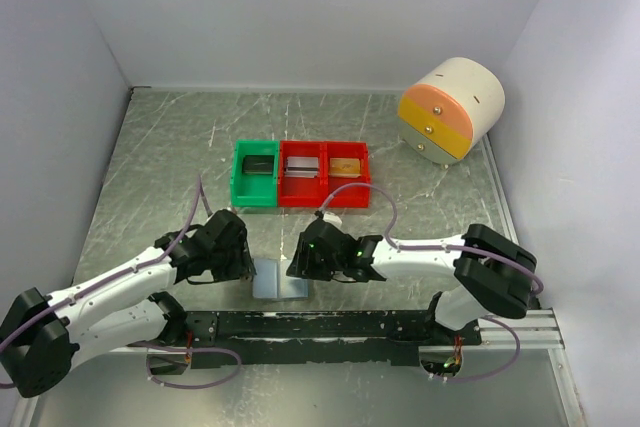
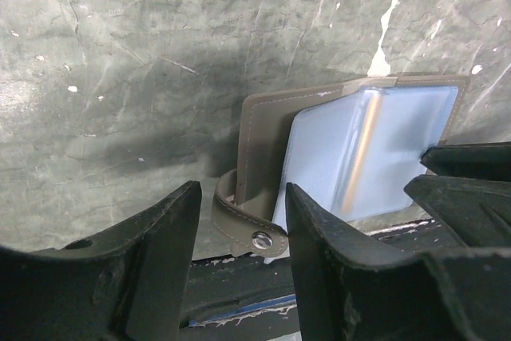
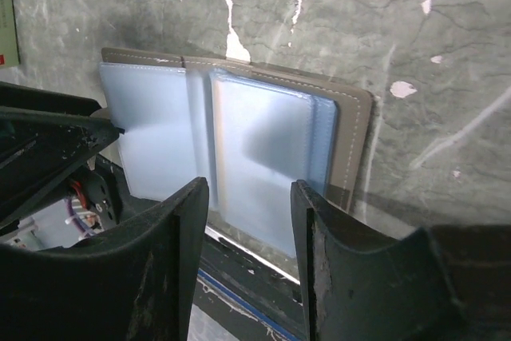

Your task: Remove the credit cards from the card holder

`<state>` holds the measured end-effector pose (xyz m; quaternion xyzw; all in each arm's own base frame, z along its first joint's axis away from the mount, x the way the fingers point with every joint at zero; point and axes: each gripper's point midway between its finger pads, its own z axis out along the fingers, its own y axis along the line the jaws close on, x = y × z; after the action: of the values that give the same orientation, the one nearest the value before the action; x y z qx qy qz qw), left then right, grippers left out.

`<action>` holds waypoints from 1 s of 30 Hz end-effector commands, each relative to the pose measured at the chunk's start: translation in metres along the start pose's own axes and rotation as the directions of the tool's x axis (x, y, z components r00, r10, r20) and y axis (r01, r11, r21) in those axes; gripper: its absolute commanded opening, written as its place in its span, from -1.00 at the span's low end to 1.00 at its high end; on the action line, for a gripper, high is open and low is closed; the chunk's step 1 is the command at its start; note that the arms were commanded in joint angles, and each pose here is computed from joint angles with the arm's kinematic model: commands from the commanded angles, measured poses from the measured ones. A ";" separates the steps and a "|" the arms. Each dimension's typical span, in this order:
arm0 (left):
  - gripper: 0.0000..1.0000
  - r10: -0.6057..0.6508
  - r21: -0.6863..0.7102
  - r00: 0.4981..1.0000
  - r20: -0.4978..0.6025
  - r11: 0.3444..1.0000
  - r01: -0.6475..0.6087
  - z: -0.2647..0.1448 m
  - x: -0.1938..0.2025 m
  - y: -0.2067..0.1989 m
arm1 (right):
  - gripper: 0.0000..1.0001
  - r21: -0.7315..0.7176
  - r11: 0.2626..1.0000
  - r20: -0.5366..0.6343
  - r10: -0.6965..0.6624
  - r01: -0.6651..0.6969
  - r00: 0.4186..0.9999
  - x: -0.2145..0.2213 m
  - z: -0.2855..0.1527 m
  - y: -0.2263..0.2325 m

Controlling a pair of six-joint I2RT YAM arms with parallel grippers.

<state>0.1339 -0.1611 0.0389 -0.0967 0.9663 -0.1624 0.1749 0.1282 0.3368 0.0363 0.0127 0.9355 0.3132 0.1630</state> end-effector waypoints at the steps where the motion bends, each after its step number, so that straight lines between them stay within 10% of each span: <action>1: 0.14 0.015 0.023 1.000 -0.005 1.000 -0.015 0.002 0.002 -0.004 | -0.08 0.031 0.999 0.039 0.008 -0.009 0.999 -0.007 -0.008 -0.003; 30: -0.13 0.040 0.061 0.999 -0.025 0.997 -0.038 0.003 0.006 -0.008 | -0.15 0.061 0.998 0.066 -0.001 -0.003 0.998 -0.015 -0.020 0.002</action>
<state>0.1273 -0.1666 0.0324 -0.0782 0.9683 -0.1770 0.1580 0.1353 0.3305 0.0540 0.0298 0.9378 0.2930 0.1837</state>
